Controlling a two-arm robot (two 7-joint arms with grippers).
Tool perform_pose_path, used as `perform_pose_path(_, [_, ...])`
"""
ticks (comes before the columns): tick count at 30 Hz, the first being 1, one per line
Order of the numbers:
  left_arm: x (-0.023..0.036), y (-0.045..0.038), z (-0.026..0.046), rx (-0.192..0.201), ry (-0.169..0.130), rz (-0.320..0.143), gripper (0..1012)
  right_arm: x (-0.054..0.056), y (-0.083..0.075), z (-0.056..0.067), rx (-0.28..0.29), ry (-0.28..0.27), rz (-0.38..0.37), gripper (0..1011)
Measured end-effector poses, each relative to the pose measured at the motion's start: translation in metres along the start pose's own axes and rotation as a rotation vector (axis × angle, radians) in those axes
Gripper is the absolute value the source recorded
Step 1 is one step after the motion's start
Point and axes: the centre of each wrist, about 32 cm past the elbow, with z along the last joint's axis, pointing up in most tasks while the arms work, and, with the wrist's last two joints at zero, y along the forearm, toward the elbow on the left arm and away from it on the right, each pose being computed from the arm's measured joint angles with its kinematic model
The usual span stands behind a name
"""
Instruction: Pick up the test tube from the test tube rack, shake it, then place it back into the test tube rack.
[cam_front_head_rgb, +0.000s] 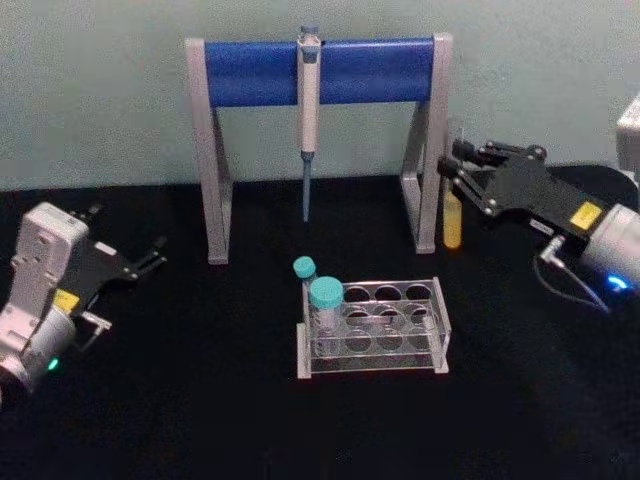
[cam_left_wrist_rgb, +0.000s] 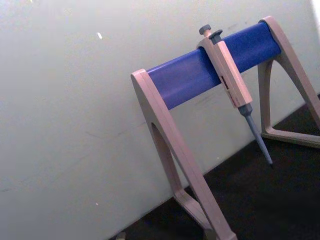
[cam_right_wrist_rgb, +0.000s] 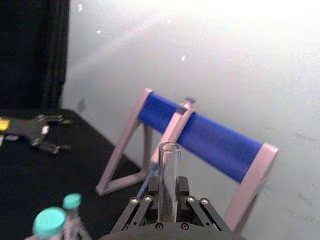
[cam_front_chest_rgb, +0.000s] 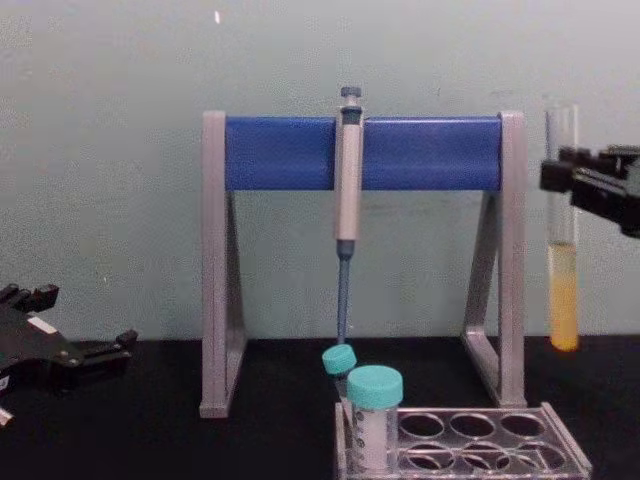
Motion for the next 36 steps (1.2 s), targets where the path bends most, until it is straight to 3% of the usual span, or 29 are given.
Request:
perform_pose_path(7, [0.0,0.0,0.0,0.0,0.0,0.0,1001,-0.003,0.021,-0.006,0.051,0.052,-0.064,229])
perform_pose_path(11, [0.0,0.0,0.0,0.0,0.0,0.0,1001,-0.004,0.03,-0.009,0.09,0.116,-0.066,228])
perform_pose_path(13, [0.0,0.0,0.0,0.0,0.0,0.0,1001,-0.004,0.035,-0.011,0.116,0.173,-0.031,229])
perform_pose_path(18, [0.0,0.0,0.0,0.0,0.0,0.0,1001,-0.004,0.038,-0.013,0.143,0.245,0.054,229])
perform_pose_path(26, [0.0,0.0,0.0001,0.0,0.0,0.0,1001,0.003,0.026,-0.017,0.134,0.313,0.207,228])
perform_pose_path(32, [0.0,0.0,0.0,0.0,0.0,0.0,1001,0.008,0.009,-0.016,0.089,0.318,0.231,228])
perform_pose_path(36, [0.0,0.0,0.0,0.0,0.0,0.0,1001,0.011,-0.004,-0.012,0.046,0.281,0.201,229])
